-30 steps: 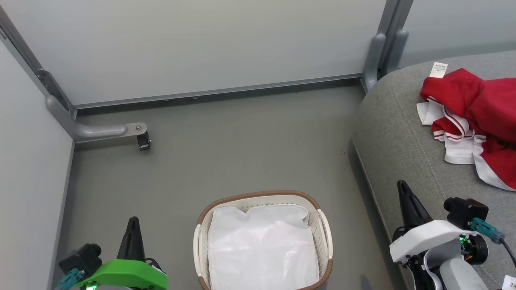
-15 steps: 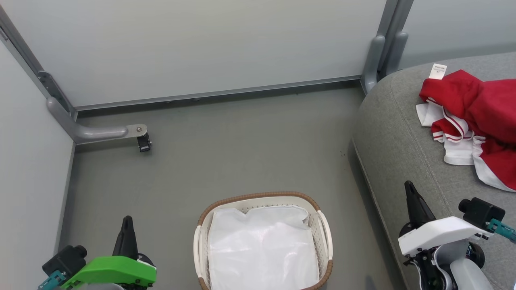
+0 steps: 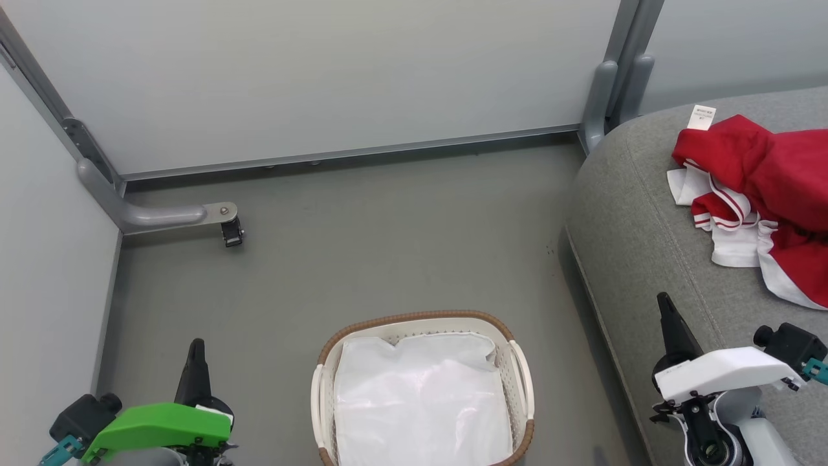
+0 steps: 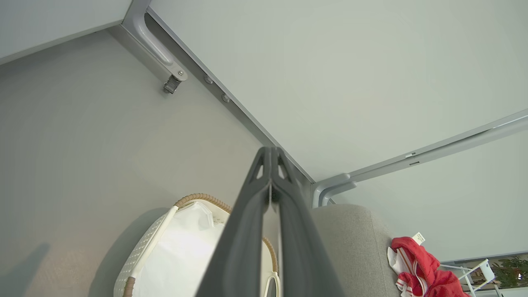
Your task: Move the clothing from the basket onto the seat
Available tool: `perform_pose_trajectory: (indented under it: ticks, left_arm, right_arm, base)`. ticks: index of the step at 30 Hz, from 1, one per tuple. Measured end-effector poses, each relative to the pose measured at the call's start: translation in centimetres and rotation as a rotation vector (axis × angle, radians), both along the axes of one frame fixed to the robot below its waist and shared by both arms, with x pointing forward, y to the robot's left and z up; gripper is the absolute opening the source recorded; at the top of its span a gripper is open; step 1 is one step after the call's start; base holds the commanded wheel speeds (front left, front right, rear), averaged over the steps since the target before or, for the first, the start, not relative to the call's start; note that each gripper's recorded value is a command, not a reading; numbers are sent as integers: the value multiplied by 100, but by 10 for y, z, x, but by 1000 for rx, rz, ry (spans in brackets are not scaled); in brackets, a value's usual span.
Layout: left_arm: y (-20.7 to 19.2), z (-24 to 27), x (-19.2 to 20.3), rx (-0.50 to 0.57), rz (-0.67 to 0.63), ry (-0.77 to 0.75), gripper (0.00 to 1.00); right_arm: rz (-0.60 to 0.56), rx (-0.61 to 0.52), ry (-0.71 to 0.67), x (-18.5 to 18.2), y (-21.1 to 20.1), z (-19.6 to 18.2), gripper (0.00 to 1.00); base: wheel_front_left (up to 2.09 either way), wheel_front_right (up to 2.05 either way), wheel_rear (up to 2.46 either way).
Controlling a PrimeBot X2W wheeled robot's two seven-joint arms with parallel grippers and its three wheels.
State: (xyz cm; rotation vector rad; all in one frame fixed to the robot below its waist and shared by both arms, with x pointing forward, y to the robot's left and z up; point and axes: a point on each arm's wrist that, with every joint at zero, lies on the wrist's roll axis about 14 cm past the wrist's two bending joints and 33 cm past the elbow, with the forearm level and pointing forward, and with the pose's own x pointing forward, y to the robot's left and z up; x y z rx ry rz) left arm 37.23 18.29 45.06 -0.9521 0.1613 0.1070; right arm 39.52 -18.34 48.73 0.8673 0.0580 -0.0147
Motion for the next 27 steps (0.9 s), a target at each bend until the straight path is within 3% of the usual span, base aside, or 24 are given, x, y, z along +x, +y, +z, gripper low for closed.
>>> perform_pose_trajectory:
  ticks: [27]
  left_arm:
    - [7,18,8,-263,33,-52,0]
  right_arm:
    - [-27,300,0,-2,-8,5,0]
  base:
    - [0,0,0]
